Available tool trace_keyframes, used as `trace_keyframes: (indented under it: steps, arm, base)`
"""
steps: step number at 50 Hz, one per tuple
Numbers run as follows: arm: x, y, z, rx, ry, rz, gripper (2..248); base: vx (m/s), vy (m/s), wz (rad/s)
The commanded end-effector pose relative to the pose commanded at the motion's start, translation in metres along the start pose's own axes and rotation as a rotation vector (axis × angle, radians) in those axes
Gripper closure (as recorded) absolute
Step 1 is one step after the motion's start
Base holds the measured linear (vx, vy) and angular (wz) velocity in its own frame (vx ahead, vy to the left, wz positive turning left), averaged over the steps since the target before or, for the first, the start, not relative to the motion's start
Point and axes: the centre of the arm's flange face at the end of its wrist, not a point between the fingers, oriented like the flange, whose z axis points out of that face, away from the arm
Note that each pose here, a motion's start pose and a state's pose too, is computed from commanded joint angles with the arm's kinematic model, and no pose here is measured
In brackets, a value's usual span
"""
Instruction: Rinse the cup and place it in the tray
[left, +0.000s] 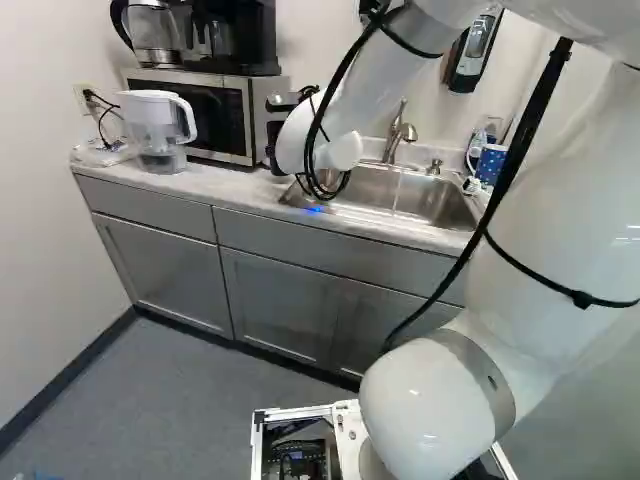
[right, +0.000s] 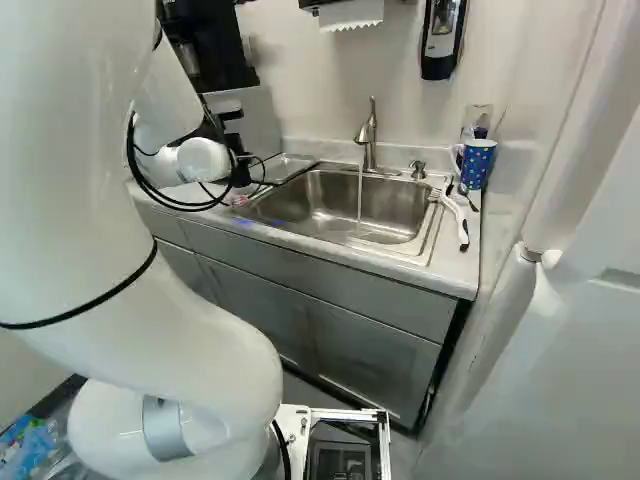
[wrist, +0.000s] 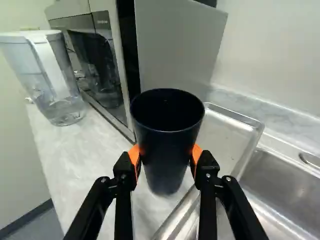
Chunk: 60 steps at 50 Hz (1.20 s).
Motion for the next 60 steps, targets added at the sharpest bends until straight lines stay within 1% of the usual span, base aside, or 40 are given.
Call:
trace_keyframes:
  steps: [19,38,60]
  arm:
    - [0.02,0.023,0.0,-0.046,0.039,0.009,131]
    - [0.035,0.044,-0.017,-0.093,0.079,0.017,131]
    - [0.03,0.07,-0.03,-0.15,0.076,0.03,131]
  base:
    - [0.0,0.0,0.0]
    - [0.0,0.0,0.0]
    - [0.0,0.0,0.0]
